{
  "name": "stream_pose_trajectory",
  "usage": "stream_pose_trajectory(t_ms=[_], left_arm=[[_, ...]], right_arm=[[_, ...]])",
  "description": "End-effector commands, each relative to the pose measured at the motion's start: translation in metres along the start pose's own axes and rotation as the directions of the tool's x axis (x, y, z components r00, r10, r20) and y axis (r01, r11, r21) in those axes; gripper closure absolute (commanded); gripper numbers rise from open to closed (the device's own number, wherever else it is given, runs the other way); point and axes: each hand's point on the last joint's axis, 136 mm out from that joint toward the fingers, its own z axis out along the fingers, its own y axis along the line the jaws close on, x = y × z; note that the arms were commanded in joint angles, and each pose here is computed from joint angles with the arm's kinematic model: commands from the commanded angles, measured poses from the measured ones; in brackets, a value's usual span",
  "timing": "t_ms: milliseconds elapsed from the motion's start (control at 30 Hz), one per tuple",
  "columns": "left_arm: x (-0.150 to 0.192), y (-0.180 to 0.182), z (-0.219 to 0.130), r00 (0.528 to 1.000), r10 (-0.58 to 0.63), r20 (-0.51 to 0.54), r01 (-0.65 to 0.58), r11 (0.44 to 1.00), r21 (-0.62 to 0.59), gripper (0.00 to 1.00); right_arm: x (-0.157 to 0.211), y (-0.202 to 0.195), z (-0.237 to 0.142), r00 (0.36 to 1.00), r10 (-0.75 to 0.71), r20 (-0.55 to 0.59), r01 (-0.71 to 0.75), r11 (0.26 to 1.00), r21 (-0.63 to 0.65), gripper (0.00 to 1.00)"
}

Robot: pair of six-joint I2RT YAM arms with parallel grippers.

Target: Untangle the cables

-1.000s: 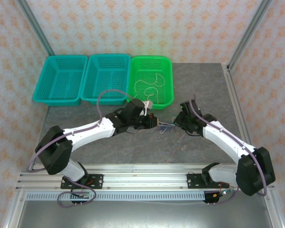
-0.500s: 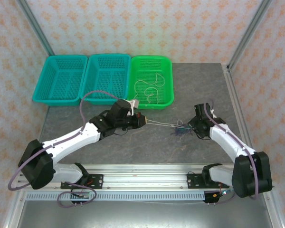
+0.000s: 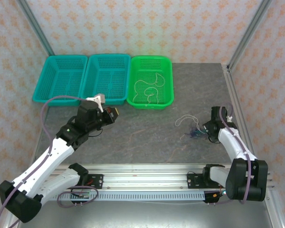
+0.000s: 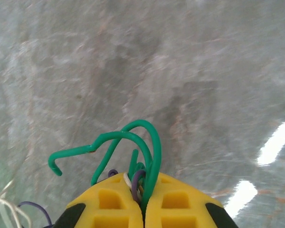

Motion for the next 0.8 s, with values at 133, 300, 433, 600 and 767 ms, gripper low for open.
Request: stream_pose_trajectory(t_ms=[133,300,433,600,767], left_arm=[[0.039,-0.051,0.026,0.983,0.034,-0.182,0.021,0.956,0.292,0.87],[0.075,-0.076,0.046,0.927,0.276,-0.253,-0.207,0.941,0.269,0.57],[0.102,-0.084,0.067,0.857,0.41,-0.313,-0.321,0.899,0.299,0.53],[0.128,-0.065,0.1,0.8,0.476,-0.365,-0.398,0.876,0.271,0.52],[0.152,-0.047,0.114,0.773,0.512,-0.376,-0.43,0.857,0.283,0.44]], right_arm=[[0.066,0.08,-0.017,0.917,-0.306,-0.258,0.169,0.88,-0.444,0.98],[0.103,0.094,-0.031,0.781,-0.551,-0.295,0.383,0.795,-0.47,1.0],[0.133,0.107,-0.047,0.66,-0.682,-0.314,0.465,0.7,-0.542,1.0],[0.156,0.122,-0.068,0.556,-0.766,-0.323,0.497,0.618,-0.61,1.0],[0.157,0.14,-0.085,0.57,-0.753,-0.329,0.444,0.618,-0.649,1.0]])
